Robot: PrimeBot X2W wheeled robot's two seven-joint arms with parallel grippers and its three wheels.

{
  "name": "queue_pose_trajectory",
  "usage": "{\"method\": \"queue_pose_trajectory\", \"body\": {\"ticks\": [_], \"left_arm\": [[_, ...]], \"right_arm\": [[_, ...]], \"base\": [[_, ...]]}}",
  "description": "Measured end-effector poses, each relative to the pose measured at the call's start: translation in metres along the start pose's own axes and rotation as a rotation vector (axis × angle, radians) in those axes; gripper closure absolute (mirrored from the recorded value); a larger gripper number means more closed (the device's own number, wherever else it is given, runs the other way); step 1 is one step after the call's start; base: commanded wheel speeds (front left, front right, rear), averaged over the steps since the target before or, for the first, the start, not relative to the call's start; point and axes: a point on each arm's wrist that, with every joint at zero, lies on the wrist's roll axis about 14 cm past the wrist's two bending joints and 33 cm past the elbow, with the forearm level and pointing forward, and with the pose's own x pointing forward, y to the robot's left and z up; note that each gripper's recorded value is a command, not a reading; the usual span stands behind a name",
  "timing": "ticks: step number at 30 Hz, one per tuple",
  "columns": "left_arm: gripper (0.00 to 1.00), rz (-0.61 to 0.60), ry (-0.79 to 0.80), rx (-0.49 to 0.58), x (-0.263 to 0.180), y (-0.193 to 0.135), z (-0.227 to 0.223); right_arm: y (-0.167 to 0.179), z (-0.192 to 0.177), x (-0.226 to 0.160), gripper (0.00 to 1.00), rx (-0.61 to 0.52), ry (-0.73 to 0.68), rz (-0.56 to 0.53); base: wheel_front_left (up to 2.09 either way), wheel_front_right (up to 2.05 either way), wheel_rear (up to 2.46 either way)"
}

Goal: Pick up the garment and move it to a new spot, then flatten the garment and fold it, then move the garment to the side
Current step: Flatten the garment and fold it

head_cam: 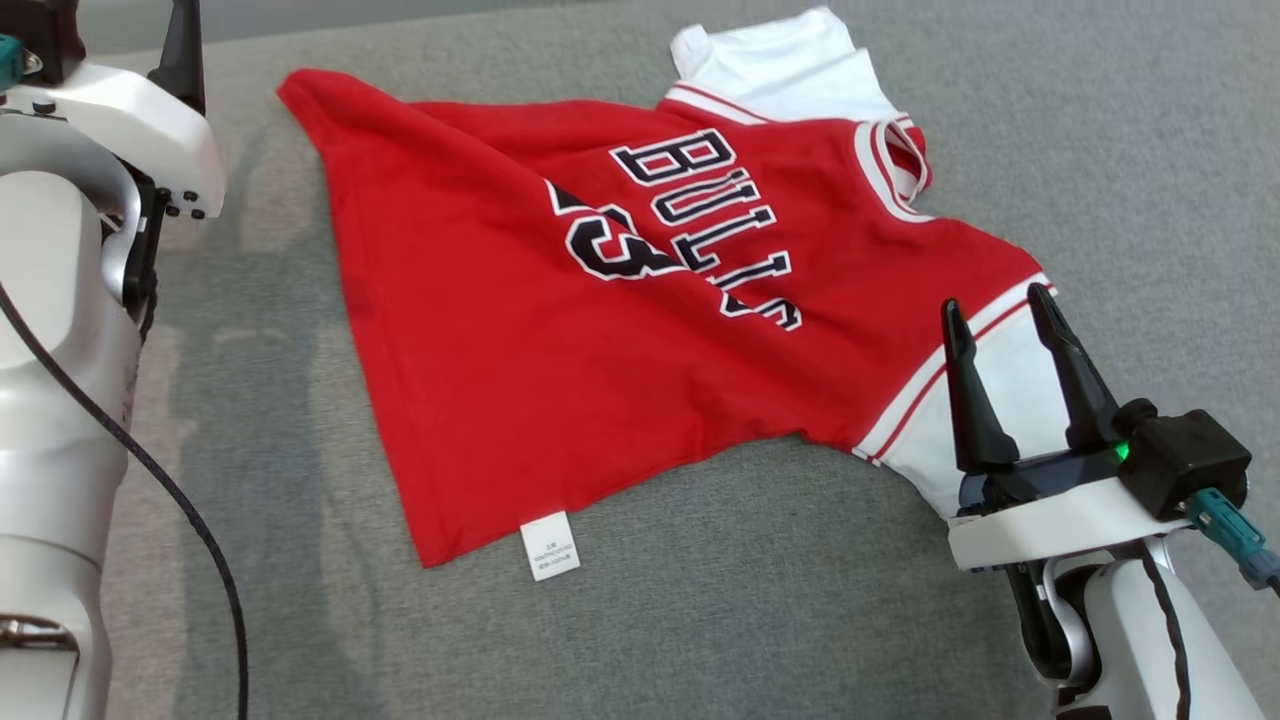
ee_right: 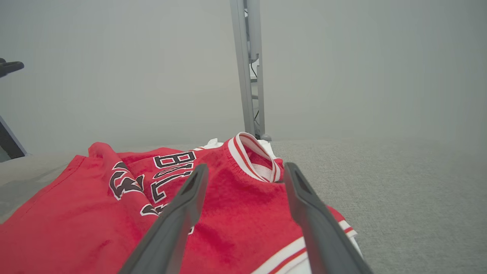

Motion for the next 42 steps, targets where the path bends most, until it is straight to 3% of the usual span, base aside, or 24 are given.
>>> {"method": "queue_pose_trajectory", "body": {"ticks": [7, 9, 17, 25, 32, 42], "left_arm": [[0.00, 0.078, -0.188, -0.100, -0.034, 0.015, 0.051], [0.00, 0.121, -0.238, -0.153, -0.065, 0.020, 0.056], [0.00, 0.234, -0.284, -0.293, -0.153, 0.017, 0.046], [0.00, 0.316, -0.219, -0.369, -0.219, 0.011, 0.014], [0.00, 0.304, -0.157, -0.375, -0.244, -0.001, -0.008], [0.00, 0.259, -0.128, -0.392, -0.244, -0.024, -0.013]], "right_arm": [[0.005, 0.017, -0.003, 0.00, -0.021, -0.043, 0.010], [0.009, 0.030, -0.004, 0.00, -0.030, -0.077, 0.021], [0.015, 0.059, -0.013, 0.00, -0.054, -0.150, 0.044], [0.024, 0.066, -0.022, 0.00, -0.057, -0.164, 0.067], [0.026, 0.066, -0.028, 0.00, -0.055, -0.161, 0.068], [0.025, 0.062, -0.033, 0.00, -0.049, -0.150, 0.059]], "base": [[0.00, 0.00, 0.00], [0.00, 0.00, 0.00], [0.00, 0.00, 0.00], [0.00, 0.00, 0.00], [0.00, 0.00, 0.00], [0.00, 0.00, 0.00]]}}
